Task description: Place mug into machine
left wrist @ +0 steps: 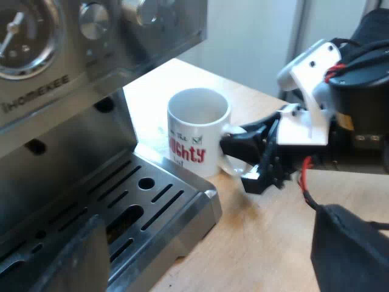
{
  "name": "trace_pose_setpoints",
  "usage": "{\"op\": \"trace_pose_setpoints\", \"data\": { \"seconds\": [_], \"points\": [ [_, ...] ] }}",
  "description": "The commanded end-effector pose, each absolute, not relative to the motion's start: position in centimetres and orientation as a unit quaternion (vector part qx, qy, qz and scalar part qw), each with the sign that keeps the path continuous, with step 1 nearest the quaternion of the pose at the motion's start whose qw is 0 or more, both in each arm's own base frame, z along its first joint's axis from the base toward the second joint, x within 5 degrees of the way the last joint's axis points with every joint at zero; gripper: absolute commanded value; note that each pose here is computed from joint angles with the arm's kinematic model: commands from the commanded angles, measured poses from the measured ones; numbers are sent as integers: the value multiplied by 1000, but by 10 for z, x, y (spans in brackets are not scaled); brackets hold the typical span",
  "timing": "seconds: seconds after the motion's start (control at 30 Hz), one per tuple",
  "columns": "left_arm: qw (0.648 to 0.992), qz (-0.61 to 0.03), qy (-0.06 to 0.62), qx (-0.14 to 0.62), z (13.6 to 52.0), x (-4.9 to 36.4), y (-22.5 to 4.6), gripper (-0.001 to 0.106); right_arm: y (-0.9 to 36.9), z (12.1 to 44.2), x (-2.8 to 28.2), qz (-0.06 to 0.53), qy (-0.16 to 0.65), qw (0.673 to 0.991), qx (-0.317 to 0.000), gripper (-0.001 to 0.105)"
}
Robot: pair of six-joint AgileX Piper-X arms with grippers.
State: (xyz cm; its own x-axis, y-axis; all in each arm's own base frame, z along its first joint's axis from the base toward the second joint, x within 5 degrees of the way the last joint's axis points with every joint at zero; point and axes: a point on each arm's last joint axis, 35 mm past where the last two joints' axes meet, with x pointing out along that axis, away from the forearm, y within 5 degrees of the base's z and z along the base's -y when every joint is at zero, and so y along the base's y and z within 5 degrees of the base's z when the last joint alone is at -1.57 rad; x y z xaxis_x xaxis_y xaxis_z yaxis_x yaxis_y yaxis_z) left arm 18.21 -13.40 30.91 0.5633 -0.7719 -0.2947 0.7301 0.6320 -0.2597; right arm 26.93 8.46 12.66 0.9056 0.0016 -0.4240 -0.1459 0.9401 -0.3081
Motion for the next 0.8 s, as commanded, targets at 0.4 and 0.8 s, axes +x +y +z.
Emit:
{"op": "trace_pose_setpoints", "data": {
  "seconds": [0.4,0.8],
  "points": [
    [891,-425,143,-66,340,151,-113,69,83,180,245,46,197,963,-179,0],
    [897,-401,176,-59,344,107,-83,69,81,240,211,63,123,977,-160,0]
  ]
}}
